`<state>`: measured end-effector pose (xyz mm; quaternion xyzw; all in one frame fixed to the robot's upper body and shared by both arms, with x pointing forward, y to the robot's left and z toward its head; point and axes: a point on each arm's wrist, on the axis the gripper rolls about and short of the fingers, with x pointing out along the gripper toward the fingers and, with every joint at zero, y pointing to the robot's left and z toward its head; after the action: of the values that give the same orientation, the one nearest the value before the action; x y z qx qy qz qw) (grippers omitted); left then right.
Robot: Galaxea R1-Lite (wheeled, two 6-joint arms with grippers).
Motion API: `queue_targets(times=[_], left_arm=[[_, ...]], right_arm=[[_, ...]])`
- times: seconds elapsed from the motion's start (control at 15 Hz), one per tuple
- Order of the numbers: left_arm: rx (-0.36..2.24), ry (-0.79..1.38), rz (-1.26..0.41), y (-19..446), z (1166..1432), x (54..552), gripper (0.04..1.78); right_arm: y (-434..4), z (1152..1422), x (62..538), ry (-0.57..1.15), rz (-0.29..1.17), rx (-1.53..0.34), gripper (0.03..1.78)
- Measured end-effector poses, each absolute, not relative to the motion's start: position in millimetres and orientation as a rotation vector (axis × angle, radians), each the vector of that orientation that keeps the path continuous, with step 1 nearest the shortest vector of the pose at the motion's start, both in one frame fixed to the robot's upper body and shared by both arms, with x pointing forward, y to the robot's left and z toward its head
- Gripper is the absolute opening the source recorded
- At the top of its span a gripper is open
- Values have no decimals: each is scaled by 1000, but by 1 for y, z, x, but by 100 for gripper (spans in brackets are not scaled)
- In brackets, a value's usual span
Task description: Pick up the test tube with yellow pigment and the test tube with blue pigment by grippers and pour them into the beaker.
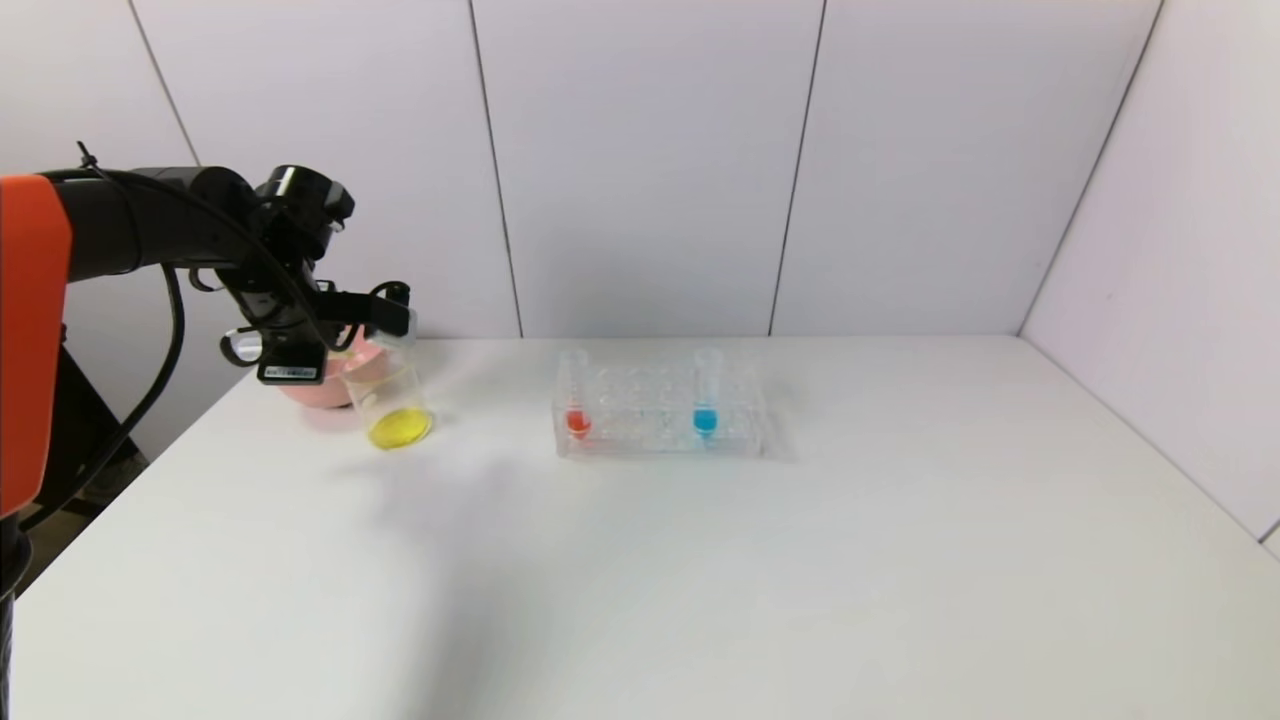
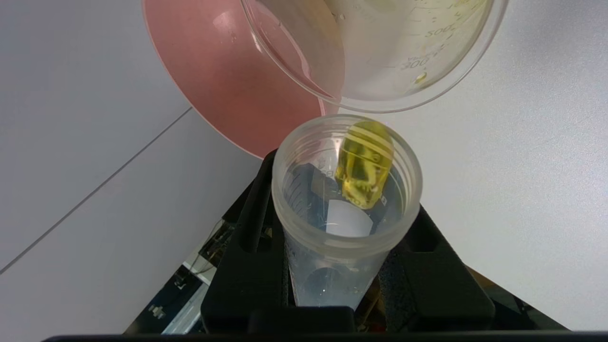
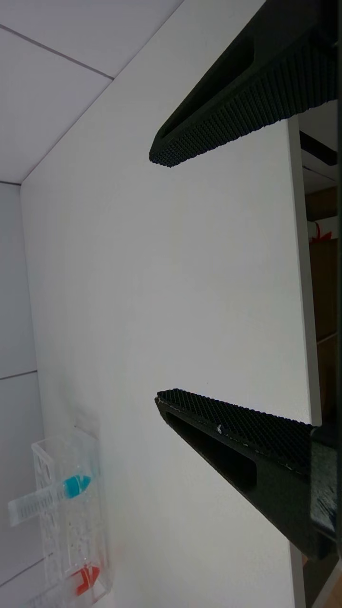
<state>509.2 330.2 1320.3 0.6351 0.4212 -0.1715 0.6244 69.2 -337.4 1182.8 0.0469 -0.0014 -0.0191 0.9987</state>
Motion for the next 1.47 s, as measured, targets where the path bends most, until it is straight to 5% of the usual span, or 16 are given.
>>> queue_targets(times=[1.47], left_arm=[[1476, 986, -355, 322, 1324, 506, 54]], right_arm=[[-337, 1183, 69, -3, -38, 94, 171]])
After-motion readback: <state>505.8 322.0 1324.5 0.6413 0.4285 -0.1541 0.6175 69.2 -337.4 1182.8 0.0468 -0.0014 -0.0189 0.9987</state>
